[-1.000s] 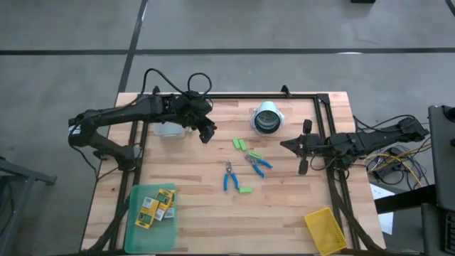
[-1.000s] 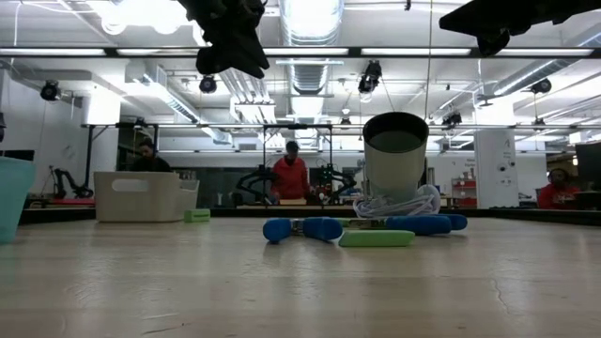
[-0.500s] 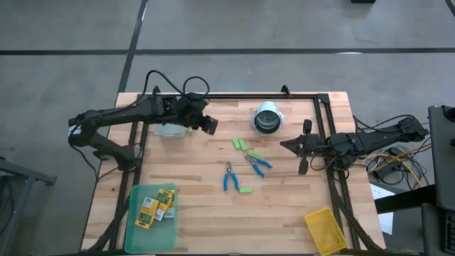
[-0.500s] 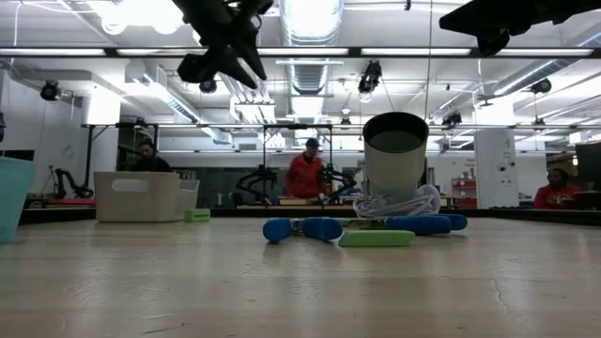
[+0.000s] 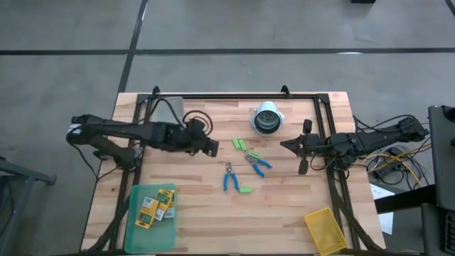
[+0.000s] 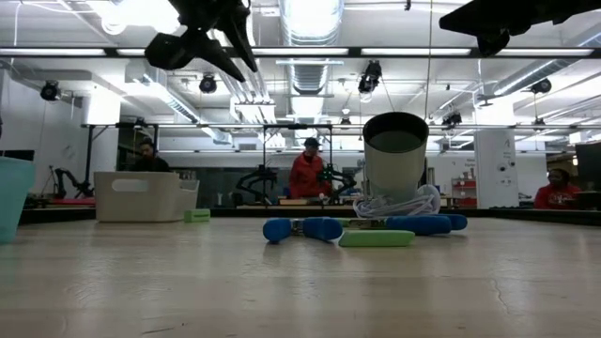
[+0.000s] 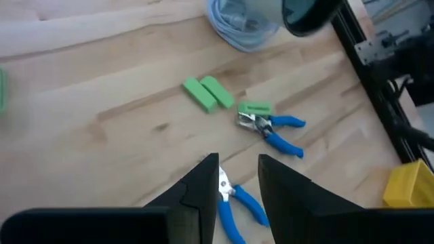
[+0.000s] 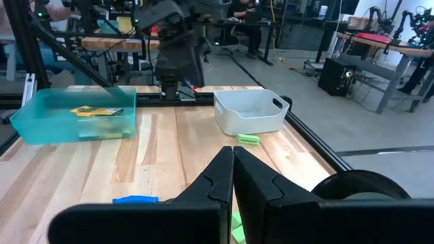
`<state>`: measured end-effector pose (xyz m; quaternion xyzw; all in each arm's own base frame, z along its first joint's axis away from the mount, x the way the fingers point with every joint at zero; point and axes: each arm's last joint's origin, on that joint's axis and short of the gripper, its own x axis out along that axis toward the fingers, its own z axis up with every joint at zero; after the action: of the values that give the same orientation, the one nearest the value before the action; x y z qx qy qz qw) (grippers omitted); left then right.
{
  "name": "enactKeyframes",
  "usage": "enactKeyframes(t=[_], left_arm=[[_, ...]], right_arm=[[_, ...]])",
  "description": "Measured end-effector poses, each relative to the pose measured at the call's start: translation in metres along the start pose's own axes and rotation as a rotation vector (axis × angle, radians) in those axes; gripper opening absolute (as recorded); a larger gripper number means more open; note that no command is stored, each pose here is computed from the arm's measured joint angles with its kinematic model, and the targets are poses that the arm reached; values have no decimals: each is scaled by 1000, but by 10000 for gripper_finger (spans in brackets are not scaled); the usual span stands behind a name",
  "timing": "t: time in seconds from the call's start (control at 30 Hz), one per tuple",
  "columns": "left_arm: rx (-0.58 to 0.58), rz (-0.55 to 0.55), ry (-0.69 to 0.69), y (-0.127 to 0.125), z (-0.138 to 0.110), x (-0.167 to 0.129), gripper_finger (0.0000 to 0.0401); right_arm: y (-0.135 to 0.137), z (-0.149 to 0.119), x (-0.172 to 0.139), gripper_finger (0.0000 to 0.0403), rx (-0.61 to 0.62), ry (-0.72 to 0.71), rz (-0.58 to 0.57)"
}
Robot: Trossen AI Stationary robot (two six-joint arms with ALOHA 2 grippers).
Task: Pick & Place School Supplies
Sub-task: Put the blue puncher hole into the gray bin
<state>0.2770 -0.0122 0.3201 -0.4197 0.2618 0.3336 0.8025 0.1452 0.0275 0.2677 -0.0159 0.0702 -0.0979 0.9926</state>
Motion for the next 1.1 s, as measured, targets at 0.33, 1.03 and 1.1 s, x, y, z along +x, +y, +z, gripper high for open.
enactKeyframes(t=[0.33, 1.03, 1.1], left_arm=[[-17, -92, 63, -17, -32, -11, 108], [-195, 58, 287, -4, -96, 36, 111], [-215, 84, 314, -6, -102, 48, 122]], right_arm=[[0, 0, 0, 8, -1, 0, 0], [0, 0, 0, 8, -1, 2, 0], [0, 0, 0, 8, -1, 2, 0]])
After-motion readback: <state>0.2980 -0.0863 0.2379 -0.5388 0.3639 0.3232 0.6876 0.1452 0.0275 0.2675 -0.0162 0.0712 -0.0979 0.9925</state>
